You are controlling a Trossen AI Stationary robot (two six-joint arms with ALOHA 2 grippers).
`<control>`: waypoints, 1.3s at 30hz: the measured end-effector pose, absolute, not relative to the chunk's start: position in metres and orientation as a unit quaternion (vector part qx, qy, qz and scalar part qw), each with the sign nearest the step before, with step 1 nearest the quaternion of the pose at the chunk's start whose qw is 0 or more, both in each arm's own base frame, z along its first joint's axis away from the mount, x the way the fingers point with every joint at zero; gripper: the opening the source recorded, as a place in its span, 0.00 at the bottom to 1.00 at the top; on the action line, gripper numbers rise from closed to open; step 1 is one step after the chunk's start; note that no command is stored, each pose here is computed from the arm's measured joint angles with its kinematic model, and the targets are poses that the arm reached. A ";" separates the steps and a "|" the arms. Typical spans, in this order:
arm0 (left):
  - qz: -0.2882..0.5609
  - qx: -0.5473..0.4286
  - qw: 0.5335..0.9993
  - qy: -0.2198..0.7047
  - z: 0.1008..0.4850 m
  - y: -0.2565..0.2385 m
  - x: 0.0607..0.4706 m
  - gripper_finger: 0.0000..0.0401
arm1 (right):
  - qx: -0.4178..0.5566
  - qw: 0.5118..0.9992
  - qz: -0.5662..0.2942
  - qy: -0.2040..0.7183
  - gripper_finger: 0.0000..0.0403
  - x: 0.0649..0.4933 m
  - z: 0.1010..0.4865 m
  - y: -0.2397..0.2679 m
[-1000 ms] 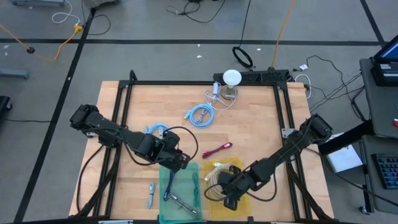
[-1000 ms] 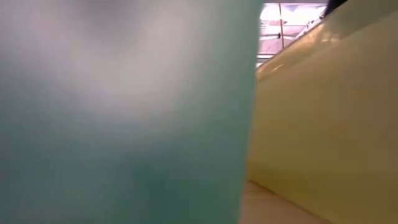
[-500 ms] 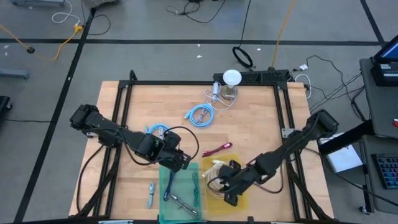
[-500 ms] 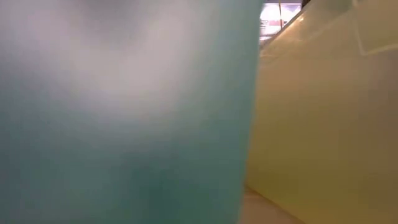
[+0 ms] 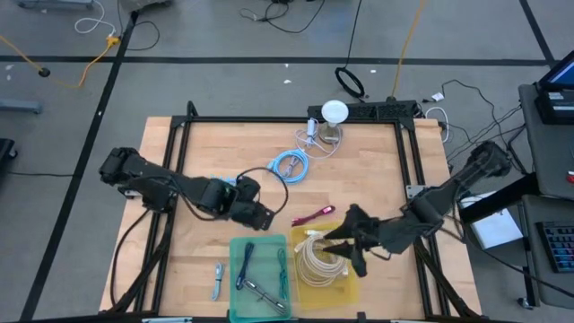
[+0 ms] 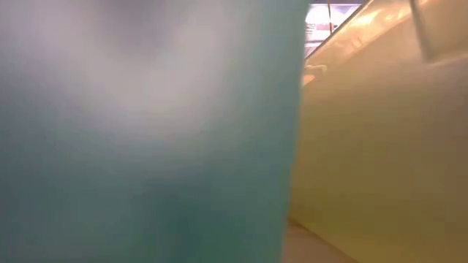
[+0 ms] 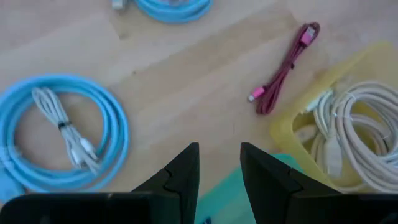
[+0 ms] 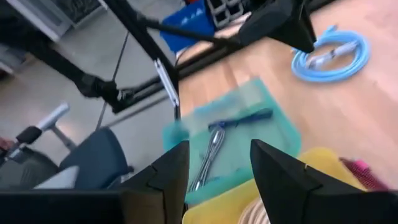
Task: Pick & Place USB Port
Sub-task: Put the white charger cable into the green bin
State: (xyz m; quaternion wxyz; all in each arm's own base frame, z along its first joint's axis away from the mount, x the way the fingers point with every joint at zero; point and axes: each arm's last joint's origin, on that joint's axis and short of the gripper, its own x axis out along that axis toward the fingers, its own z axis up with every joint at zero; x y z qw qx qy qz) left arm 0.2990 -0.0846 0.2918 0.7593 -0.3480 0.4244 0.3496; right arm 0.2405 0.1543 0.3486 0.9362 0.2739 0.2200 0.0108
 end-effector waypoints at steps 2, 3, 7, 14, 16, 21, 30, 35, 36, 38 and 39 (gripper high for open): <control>0.352 -0.341 0.757 0.433 0.294 -0.074 0.299 0.30 | 0.272 0.939 0.001 0.209 0.39 0.236 0.353 0.150; 0.361 -0.334 0.750 0.443 0.295 -0.069 0.295 0.30 | 0.270 0.940 -0.002 0.208 0.38 0.235 0.354 0.149; 0.441 -0.300 0.695 0.482 0.296 -0.041 0.276 0.30 | 0.262 0.942 -0.018 0.212 0.33 0.234 0.353 0.147; 0.478 -0.261 0.634 0.549 0.298 0.008 0.261 0.30 | 0.256 0.945 -0.047 0.196 0.31 0.234 0.353 0.145; 0.473 -0.258 0.631 0.559 0.297 0.021 0.261 0.30 | 0.254 0.946 -0.055 0.193 0.33 0.234 0.353 0.144; 0.441 -0.262 0.633 0.580 0.275 0.047 0.262 0.30 | 0.265 0.941 -0.086 0.190 0.39 0.238 0.351 0.135; 0.343 -0.368 0.639 0.582 0.205 0.066 0.260 0.30 | 0.258 0.941 -0.114 0.188 0.49 0.246 0.350 0.120; 0.336 -0.389 0.624 0.589 0.204 0.059 0.260 0.31 | 0.251 0.941 -0.109 0.197 0.51 0.251 0.350 0.110; 0.330 -0.394 0.619 0.594 0.204 0.057 0.259 0.32 | 0.253 0.941 -0.105 0.201 0.51 0.252 0.350 0.108; 0.320 -0.394 0.606 0.613 0.206 0.048 0.258 0.36 | 0.254 0.940 -0.099 0.207 0.51 0.254 0.349 0.104; 0.319 -0.389 0.598 0.624 0.207 0.042 0.257 0.39 | 0.253 0.940 -0.098 0.208 0.51 0.255 0.349 0.102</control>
